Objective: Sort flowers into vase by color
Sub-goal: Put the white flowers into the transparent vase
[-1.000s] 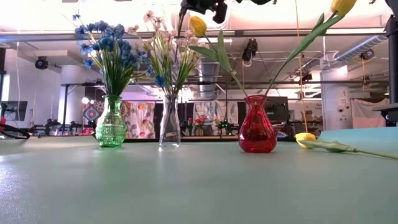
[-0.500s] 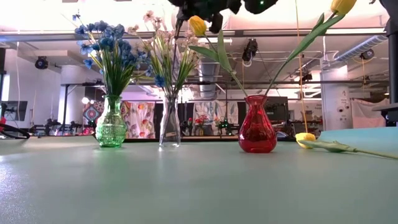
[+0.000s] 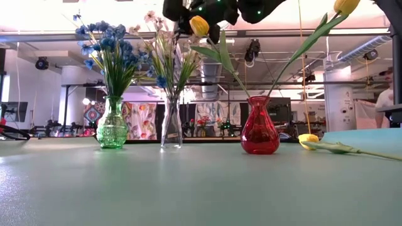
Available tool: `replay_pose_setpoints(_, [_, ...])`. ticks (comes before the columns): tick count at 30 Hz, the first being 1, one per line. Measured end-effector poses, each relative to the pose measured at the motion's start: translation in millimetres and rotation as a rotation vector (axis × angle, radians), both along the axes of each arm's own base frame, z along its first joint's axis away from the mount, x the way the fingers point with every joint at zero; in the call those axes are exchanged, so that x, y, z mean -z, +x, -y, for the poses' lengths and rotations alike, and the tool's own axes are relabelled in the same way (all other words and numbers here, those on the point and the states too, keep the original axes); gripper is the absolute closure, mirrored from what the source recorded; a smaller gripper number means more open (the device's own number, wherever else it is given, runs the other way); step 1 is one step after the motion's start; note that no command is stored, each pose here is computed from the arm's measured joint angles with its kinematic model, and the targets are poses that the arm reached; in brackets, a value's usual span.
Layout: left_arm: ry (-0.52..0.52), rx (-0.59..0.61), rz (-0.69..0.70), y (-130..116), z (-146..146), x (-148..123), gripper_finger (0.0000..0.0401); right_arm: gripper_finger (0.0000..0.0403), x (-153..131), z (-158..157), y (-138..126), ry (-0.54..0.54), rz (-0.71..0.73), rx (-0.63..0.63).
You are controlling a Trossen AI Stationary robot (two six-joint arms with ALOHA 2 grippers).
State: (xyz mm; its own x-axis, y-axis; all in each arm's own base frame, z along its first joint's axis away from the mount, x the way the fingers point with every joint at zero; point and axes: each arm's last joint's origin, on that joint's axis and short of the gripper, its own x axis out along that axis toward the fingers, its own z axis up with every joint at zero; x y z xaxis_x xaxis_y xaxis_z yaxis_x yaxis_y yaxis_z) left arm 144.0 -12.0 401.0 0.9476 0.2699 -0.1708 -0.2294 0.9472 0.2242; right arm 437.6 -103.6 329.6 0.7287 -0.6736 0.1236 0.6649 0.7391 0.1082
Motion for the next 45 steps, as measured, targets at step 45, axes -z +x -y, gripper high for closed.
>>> replay_pose_setpoints(45, [0.002, 0.0, -0.008, 2.2, 0.4, 1.1, 0.0145, 0.0251, 21.9, -2.8, 7.8, 0.052, -0.215, -0.01])
